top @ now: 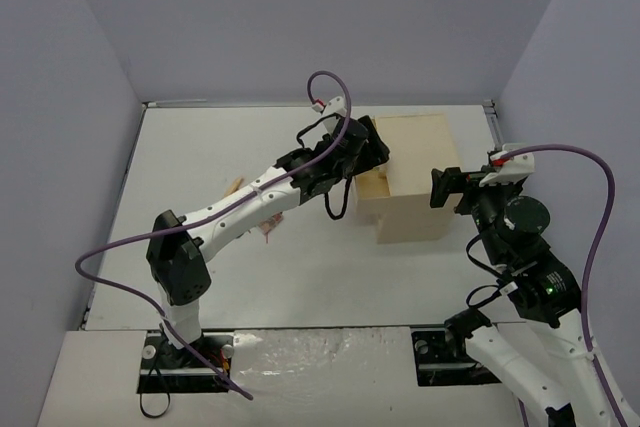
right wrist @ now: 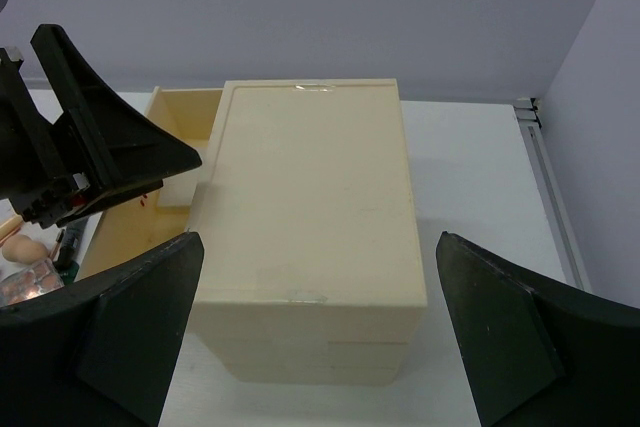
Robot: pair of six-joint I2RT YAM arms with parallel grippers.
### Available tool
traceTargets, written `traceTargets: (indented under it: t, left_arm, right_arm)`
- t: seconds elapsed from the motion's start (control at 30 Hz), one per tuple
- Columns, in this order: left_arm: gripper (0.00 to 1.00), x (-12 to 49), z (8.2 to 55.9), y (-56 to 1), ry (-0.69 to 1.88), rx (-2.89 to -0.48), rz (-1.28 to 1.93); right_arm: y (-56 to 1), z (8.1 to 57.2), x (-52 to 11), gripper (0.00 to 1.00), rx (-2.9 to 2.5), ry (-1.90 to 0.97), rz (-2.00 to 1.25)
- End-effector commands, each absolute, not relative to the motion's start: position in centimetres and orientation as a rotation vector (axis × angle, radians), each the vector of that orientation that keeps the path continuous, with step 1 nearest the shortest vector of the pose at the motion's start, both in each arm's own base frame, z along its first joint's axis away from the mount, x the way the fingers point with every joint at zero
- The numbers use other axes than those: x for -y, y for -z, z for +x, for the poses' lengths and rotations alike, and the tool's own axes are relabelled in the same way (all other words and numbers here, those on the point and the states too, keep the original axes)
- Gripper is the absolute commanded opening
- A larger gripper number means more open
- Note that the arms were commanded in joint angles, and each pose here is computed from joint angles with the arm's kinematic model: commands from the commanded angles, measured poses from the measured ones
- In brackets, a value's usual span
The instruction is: Organize the makeup
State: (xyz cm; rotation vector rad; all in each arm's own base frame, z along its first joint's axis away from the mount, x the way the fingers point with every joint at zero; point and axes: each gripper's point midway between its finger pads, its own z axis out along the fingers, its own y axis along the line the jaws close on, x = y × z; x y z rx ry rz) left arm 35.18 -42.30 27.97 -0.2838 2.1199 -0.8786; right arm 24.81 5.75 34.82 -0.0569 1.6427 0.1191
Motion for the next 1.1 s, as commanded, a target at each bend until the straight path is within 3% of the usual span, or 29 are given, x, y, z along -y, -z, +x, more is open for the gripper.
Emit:
traceTargets:
  t: [0.0,0.27,0.5,0.57,0.77,1.07]
  left_arm:
    - [0.59,41.3,34.9,-34.6,0.931,-1.993,-0.246]
    - [0.66,38.2,33.9,-36.8,0.746,-2.003,-0.078]
    - [0.72,27.0,31.8,-34.0,0.276,-2.076,-0.038]
    - [0.81,22.6,31.3,-31.4,0.184,-2.114,-0.107]
    - [0.97,14.1,29.7,-23.3,0.051,-2.25,-0.323]
    - [0.97,7.6,30.1,-13.6,-0.13,-2.452,-0.517]
  right_arm:
    - [-36.9,24.9,-5.7,1.0,-1.577,-0.123,-0.044]
    - [-37.0,24.8,-5.8,1.0,-1.573,-0.13,-0.051]
    - [-36.8,24.9,-6.1,1.0,-1.577,-0.139,-0.062]
    - [-36.8,24.9,-6.3,1.0,-1.579,-0.145,-0.067]
    - [-36.3,25.0,-6.7,1.0,-1.591,-0.156,-0.078]
    - [-35.8,25.1,-7.1,1.0,-1.601,-0.161,-0.096]
